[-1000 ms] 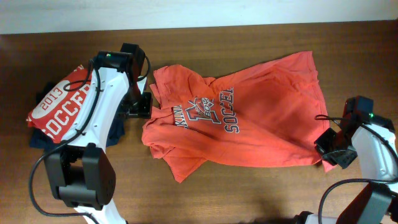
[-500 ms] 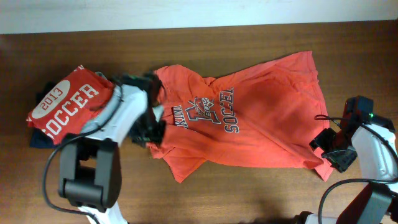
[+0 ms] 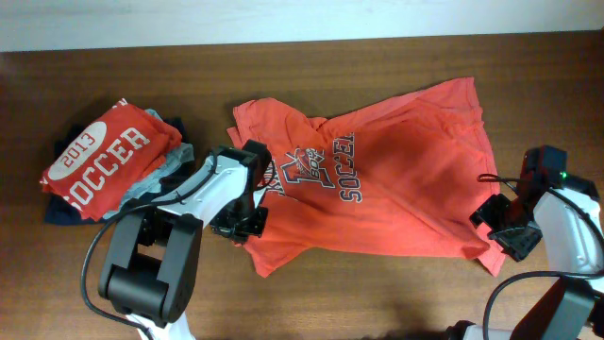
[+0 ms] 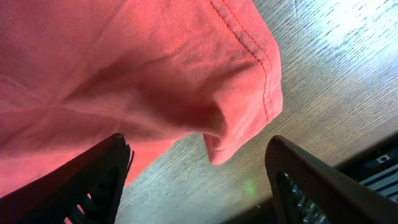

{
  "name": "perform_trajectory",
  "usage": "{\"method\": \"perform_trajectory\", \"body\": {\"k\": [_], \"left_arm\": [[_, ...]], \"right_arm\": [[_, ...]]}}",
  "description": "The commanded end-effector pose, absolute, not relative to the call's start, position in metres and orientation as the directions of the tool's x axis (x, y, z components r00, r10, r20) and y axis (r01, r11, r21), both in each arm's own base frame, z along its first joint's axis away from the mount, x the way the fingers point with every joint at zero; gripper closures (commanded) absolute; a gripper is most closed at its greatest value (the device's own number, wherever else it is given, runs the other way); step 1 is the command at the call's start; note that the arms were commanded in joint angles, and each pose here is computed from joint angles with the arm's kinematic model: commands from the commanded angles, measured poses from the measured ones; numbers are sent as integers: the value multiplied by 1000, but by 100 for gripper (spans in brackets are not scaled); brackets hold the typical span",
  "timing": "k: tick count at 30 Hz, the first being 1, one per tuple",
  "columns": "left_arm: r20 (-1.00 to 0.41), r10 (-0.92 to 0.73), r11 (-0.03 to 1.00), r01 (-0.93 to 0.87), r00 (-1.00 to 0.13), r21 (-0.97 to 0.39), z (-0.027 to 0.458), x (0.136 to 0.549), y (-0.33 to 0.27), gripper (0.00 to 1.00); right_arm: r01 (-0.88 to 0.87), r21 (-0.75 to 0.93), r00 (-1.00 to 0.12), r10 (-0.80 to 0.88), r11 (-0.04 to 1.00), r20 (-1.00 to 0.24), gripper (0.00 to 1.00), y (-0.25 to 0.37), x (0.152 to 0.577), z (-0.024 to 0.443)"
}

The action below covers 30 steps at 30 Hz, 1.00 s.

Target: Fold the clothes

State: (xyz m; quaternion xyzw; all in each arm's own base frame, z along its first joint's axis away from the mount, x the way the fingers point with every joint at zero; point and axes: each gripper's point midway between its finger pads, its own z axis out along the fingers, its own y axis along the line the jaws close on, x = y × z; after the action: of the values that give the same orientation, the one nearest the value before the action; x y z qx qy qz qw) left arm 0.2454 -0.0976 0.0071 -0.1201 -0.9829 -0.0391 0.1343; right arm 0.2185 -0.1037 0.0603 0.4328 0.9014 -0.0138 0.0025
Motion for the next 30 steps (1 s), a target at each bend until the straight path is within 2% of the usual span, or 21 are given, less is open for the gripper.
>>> {"method": "perform_trajectory", "body": {"k": [1,8,12,16,22,24,26,29,30], "left_arm": [[234,181,970,213,-955,119,34,253,-86,99],[166,131,982,150,-977,111,129,249,-77,99],[128,129,985,141,-983,97,155,240,-73,82],[151,127,985,143,-980,101,160,230,-70,71],[152,127,984,143,-980,102,160,230,-70,63],[150,123,985,139,-981,102,160,230,-70,52],[149,119,986,135,-982,102,160,230,-70,45],[116,118,987,129,-986,96,156,238,-73,45],[87,118,988,126,-989,89,155,245,-75,55]], "right_arm": [[783,-10,-622,782,622,-36,28,-104,223,65],[783,-10,-622,782,622,-36,28,-104,223,65],[783,-10,-622,782,622,-36,28,-104,223,65],[783,-12,-622,782,622,-34,28,-104,222,65],[777,2,-629,777,629,-27,28,-101,224,65],[776,2,-631,775,631,-27,28,-101,223,65],[776,2,-631,775,631,-27,28,-102,223,65],[775,4,-631,775,631,-28,28,-101,224,65],[755,33,-654,756,655,-22,28,-98,228,65]]}}
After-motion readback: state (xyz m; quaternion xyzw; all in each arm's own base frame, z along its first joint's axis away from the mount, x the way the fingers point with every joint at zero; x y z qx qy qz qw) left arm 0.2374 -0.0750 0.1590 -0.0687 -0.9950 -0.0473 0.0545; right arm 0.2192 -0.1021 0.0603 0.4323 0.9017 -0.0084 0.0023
